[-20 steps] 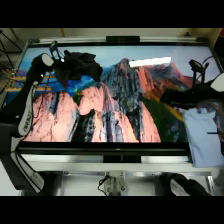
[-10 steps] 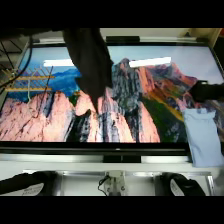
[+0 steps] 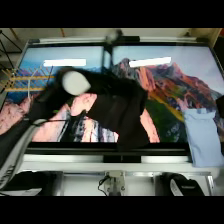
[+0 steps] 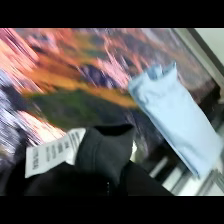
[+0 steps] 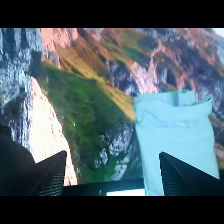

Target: Fold the shirts.

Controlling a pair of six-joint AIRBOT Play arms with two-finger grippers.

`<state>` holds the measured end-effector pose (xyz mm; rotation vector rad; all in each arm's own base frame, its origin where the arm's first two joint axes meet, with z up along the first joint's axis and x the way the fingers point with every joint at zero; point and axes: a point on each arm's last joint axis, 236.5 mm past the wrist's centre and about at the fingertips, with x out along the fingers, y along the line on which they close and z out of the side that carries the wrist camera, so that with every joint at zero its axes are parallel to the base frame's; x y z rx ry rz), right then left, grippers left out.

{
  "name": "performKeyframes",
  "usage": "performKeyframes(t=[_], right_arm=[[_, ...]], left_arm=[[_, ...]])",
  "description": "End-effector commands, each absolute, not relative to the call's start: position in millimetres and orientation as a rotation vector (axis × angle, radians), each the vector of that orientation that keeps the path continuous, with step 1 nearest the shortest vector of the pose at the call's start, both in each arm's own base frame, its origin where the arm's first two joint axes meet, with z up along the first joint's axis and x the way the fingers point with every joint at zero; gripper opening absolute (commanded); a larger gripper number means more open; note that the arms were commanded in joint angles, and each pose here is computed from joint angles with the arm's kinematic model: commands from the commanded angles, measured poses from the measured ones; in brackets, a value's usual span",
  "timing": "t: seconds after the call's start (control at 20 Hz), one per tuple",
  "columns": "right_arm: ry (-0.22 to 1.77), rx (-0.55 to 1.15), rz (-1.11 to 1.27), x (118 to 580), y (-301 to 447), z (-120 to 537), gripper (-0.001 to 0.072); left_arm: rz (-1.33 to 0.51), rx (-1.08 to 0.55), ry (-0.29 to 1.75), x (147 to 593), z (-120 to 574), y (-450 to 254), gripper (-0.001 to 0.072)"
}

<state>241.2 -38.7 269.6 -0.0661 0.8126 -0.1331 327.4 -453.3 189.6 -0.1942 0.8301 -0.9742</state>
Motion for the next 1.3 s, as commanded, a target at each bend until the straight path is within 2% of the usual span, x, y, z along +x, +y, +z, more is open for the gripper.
performKeyframes(t=[0.0,0.05,0.1,0.25,0.4,0.45,0.5,0.6,0.75,1.0,1.15,1.25], right_arm=[[0.901,-0.050,-0.126,248,-37,251,0.0684],[0.925,-0.050,-0.124,255,-37,244,0.0684],[0.960,-0.046,-0.111,264,-35,235,0.0684],[1.070,0.001,-0.007,292,-12,203,0.0685],[1.166,0.079,0.126,326,19,165,0.0685],[1.198,0.094,0.151,337,24,151,0.0685],[1.237,0.099,0.154,346,24,135,0.0685],[1.331,0.097,0.166,358,24,101,0.0684],[1.436,0.107,0.172,371,23,58,0.0685],[1.510,0.105,0.172,381,20,20,0.0684],[1.502,0.098,0.177,387,20,12,0.0684],[1.500,0.099,0.176,387,20,7,0.0684]], left_arm=[[-0.991,-0.264,1.043,301,100,-505,0.0192],[-0.979,-0.272,1.071,305,93,-500,0.0503],[-0.964,-0.268,1.084,314,94,-489,0.0709],[-0.913,-0.208,1.153,354,116,-409,0.0720],[-0.718,-0.176,1.290,385,115,-291,0.0714],[-0.619,-0.160,1.348,389,105,-250,0.0642],[-0.548,-0.146,1.396,388,95,-220,0.0614],[-0.460,-0.158,1.484,379,68,-185,0.0614],[-0.406,-0.207,1.569,364,12,-179,0.0614],[-0.340,-0.350,1.579,353,-59,-198,0.0614],[-0.335,-0.346,1.644,337,-86,-198,0.0614],[-0.329,-0.352,1.612,345,-93,-203,0.0613]])
